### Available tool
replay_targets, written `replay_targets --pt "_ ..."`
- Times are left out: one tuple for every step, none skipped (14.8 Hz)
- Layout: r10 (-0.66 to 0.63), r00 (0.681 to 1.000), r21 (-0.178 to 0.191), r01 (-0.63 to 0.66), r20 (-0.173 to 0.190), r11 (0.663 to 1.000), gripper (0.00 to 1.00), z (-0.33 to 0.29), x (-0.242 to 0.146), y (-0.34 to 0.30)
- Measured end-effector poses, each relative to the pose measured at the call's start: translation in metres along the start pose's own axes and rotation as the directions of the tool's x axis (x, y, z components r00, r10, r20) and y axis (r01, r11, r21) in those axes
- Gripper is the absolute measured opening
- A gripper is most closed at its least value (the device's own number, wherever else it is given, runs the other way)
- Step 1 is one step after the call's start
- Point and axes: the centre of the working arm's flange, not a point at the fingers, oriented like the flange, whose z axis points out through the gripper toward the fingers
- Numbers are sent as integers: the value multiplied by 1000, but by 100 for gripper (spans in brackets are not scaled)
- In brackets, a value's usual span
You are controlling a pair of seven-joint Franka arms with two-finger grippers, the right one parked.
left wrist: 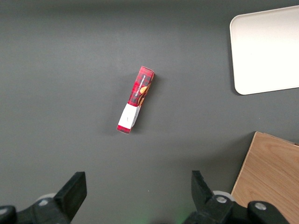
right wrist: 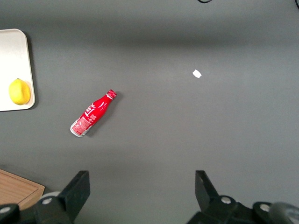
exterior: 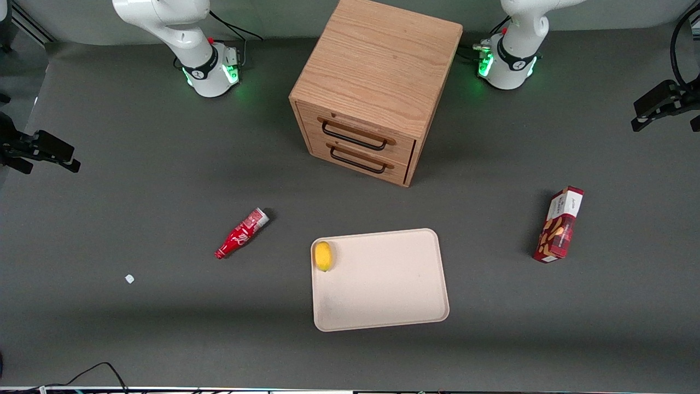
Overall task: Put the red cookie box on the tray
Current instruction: 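Move the left gripper toward the upright red shortbread box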
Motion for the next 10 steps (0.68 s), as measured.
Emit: replay_targets --pt "0 1000 0 0 0 1000 100 0 0 0" --pt "1 1000 0 -1 0 1000 100 0 0 0" --pt "1 1000 -1 -1 0 1000 100 0 0 0" --pt "1 1000 -1 -1 1 1000 100 1 0 0" --pt "2 1000 -1 -2 2 1000 100 2 1 0" --pt "8 1000 -2 -8 6 1000 100 4 2 -1" --pt "24 1000 -4 -24 13 1000 100 8 5 -1" --pt "52 998 -7 -52 25 999 100 14 8 -3" --pt "84 996 -13 -83 42 996 100 24 13 -4" --pt "107 993 -19 -106 57 994 100 38 20 -6"
